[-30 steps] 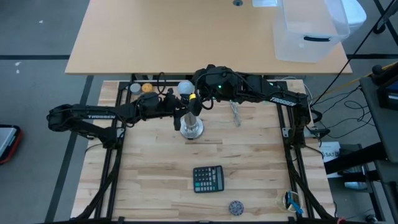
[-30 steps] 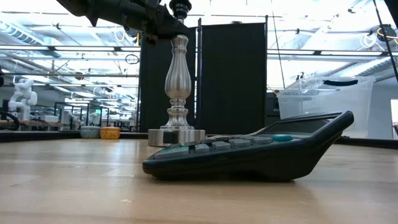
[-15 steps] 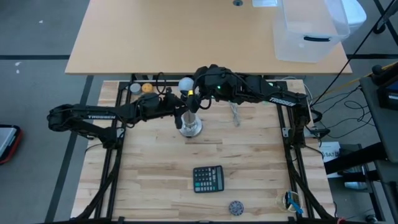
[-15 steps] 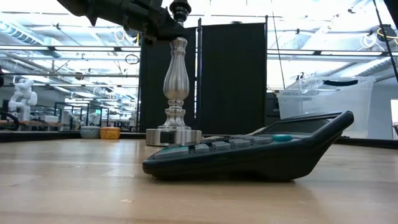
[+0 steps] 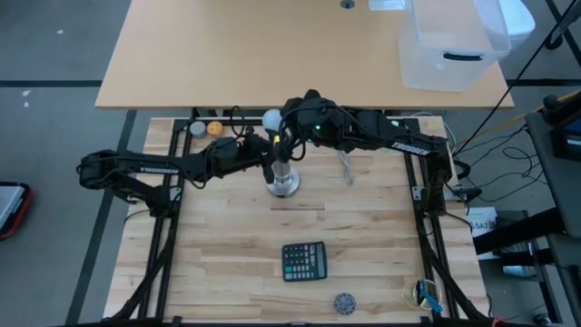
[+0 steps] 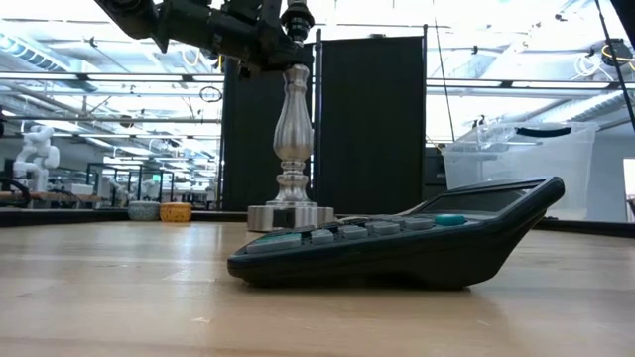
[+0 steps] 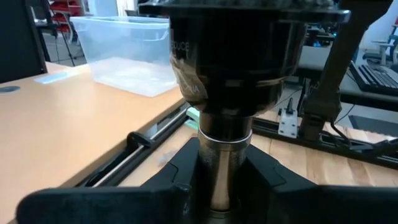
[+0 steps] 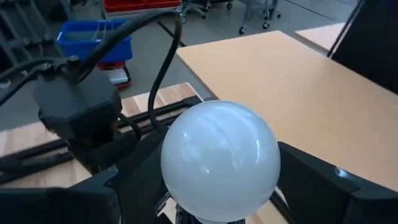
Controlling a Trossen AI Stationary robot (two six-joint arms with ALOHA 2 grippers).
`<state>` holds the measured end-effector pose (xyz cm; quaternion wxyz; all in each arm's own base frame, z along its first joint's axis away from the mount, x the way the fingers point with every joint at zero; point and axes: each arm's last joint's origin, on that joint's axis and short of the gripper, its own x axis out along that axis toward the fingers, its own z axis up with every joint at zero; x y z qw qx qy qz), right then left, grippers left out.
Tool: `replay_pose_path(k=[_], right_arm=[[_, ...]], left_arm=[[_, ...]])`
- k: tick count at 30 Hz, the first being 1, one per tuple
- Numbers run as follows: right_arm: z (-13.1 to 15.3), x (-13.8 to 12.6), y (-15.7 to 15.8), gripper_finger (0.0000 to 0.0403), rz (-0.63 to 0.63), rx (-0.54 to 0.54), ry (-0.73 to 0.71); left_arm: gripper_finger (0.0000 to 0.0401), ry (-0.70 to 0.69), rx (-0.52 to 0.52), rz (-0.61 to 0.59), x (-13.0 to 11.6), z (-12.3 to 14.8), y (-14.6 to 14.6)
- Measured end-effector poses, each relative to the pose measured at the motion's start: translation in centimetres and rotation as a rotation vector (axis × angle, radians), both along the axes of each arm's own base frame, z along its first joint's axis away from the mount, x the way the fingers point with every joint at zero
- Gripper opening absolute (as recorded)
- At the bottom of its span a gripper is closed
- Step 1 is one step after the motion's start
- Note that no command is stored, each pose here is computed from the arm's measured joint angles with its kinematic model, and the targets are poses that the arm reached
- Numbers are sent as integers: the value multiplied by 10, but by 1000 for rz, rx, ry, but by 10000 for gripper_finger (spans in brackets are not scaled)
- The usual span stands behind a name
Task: Screw lightbulb
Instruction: Insert the light bulb into the lamp
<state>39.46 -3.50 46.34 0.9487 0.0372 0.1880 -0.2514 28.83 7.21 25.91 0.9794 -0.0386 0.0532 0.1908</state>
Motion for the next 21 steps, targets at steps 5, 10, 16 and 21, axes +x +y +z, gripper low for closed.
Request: replay_pose_path(k=[5, 10, 16, 21], right_arm=[[0, 0, 1, 288, 58, -48, 33], [3, -4, 1, 289, 105, -58, 46], [7, -11, 0, 290, 103, -55, 53], [5, -13, 0, 287, 76, -5, 52]], left_arm=[[73, 0, 4, 5, 0, 0, 1], [73, 3, 7, -1, 0, 0, 0], [73, 2, 7, -8, 1, 0, 0], [73, -6, 5, 7, 1, 0, 0]])
